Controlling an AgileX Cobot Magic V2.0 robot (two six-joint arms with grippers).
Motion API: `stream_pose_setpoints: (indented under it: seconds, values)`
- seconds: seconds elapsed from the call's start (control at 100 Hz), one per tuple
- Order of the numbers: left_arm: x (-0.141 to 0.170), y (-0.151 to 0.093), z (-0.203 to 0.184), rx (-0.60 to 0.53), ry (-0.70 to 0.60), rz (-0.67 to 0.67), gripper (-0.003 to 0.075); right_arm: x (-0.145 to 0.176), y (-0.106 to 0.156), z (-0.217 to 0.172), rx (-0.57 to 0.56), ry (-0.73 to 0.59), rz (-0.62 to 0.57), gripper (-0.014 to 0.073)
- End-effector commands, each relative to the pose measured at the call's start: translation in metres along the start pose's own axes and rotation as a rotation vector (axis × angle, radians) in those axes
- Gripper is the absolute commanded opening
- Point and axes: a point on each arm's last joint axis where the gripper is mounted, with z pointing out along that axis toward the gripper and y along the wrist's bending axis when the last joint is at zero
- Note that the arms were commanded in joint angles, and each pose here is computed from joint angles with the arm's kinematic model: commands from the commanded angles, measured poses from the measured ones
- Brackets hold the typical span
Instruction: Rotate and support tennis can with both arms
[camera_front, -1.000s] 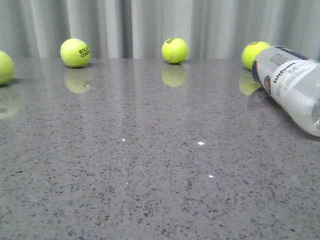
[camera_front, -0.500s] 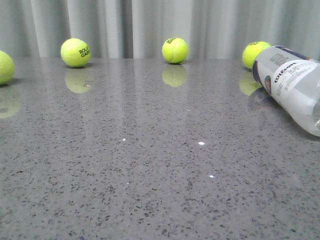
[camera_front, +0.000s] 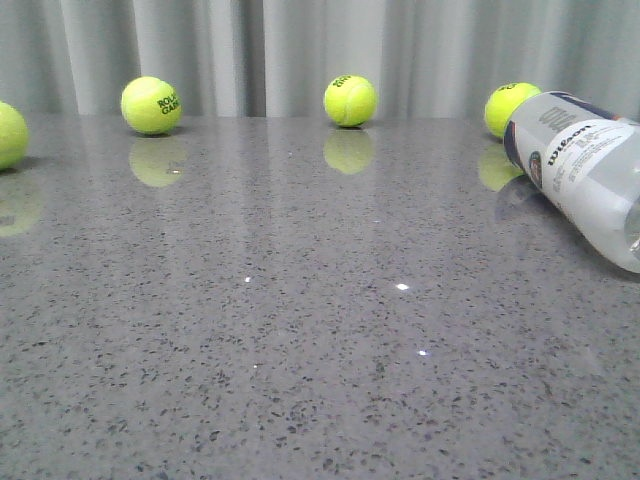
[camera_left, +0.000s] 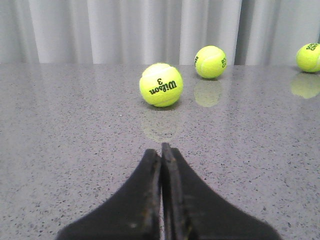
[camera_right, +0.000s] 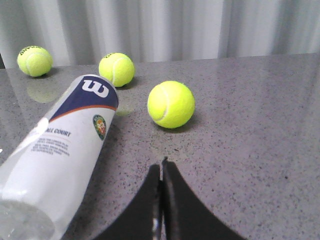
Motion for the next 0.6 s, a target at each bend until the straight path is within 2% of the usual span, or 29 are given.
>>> stream_pose_setpoints:
  seconds: [0.0, 0.15, 0.47, 0.54, 0.59]
  values:
    - [0.007, 0.000, 0.000, 0.004, -0.066, -0.004, -0.0021, -0.033, 0.002, 0.008, -0.006, -0.058, -0.013, -0.0065]
    - [0.007, 0.000, 0.000, 0.004, -0.066, -0.004, -0.0021, -0.060, 0.004, 0.027, -0.003, -0.015, -0.013, -0.0065]
    - [0.007, 0.000, 0.000, 0.004, -0.066, -0.004, -0.0021, -0.087, 0.004, 0.063, 0.020, 0.206, -0.012, -0.0060]
    - [0.007, 0.000, 0.000, 0.004, -0.066, -0.004, -0.0021, -0.095, 0.004, 0.067, 0.028, 0.262, -0.012, -0.0008]
    - [0.007, 0.000, 0.000, 0.004, -0.066, -0.004, -0.0021, -0.101, 0.005, 0.071, 0.033, 0.299, -0.011, 0.0092]
